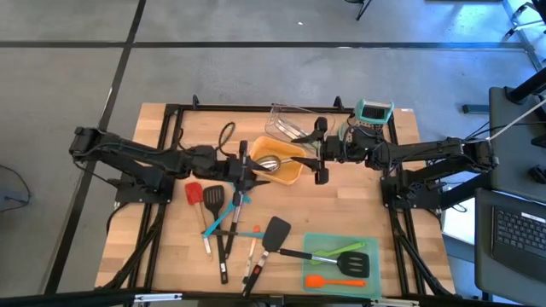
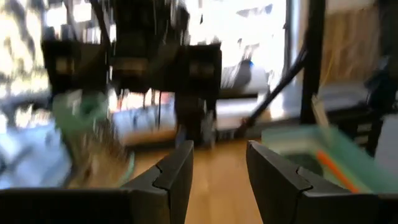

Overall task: Pick & Place Kitchen Items
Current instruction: Put the black spatula into the green bin

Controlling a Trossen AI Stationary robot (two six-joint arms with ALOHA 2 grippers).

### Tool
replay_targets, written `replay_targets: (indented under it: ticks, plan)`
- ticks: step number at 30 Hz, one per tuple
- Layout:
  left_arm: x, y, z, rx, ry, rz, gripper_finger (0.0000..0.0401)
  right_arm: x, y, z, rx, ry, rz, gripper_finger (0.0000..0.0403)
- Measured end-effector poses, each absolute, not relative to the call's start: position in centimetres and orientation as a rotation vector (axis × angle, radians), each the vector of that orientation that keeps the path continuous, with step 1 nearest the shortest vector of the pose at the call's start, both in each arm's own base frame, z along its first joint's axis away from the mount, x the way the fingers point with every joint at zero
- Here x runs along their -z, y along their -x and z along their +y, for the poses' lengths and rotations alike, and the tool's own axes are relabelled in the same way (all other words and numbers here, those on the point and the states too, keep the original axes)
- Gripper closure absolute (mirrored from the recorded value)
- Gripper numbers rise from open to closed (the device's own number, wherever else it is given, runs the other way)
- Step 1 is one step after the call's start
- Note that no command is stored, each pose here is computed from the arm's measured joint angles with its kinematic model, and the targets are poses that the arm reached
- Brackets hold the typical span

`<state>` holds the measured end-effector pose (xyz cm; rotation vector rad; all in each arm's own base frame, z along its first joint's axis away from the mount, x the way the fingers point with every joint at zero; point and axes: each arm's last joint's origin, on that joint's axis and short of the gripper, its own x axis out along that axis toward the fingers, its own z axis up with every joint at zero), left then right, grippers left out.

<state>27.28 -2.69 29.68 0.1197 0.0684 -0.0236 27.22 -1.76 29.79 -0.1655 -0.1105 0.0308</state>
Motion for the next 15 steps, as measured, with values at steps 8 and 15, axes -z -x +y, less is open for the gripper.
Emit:
replay_targets:
  ticks: [8,15]
  plan:
    - [-29.4,-26.3,-5.9,-0.037,0.003,0.361,0.0258,-31.1,-27.8,-1.8,-0.124,0.122,0.005,0.0176]
    - [-26.3,-24.2,-5.9,-0.226,0.317,0.713,0.0258,-31.7,-27.9,-1.8,-0.135,0.122,0.146,0.0176]
